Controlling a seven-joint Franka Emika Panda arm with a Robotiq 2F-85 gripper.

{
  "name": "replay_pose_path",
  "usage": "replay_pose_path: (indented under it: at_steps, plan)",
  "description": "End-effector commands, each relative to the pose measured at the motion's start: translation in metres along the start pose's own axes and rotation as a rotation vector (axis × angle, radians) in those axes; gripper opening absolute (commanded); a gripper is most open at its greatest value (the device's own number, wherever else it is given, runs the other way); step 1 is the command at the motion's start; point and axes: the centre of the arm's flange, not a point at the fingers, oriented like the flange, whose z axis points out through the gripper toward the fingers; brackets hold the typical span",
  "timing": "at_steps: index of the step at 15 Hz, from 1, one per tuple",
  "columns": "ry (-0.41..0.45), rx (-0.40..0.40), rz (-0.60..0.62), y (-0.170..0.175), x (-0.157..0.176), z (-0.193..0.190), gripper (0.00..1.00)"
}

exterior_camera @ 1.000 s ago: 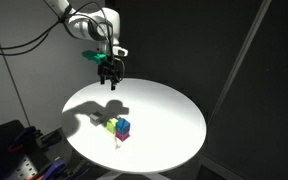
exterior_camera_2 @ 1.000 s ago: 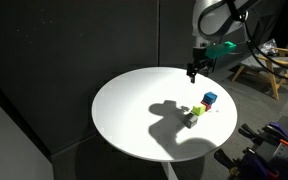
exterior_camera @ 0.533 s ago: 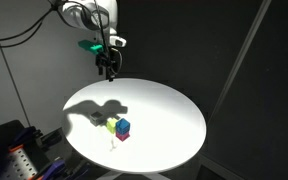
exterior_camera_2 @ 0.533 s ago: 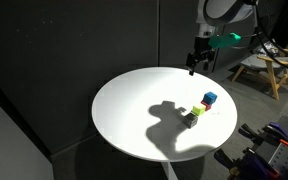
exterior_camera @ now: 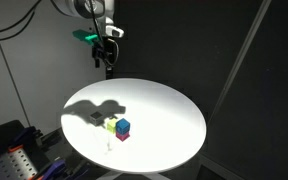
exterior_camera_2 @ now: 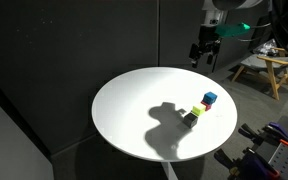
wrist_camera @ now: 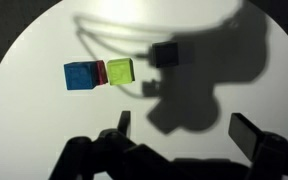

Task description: Put the green block on the table

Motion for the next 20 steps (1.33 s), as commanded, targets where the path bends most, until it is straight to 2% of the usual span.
replay_pose_path:
  at_steps: [1,8,20]
  plan:
    - [-0.026,0.001,0.0,0.01,-0.02,-0.021,1.0]
    - [-0.058,-0.014,0.034,0.029,-0.043,-0.046,1.0]
    - [-0.041,-0.062,0.075,0.061,-0.065,-0.072,1.0]
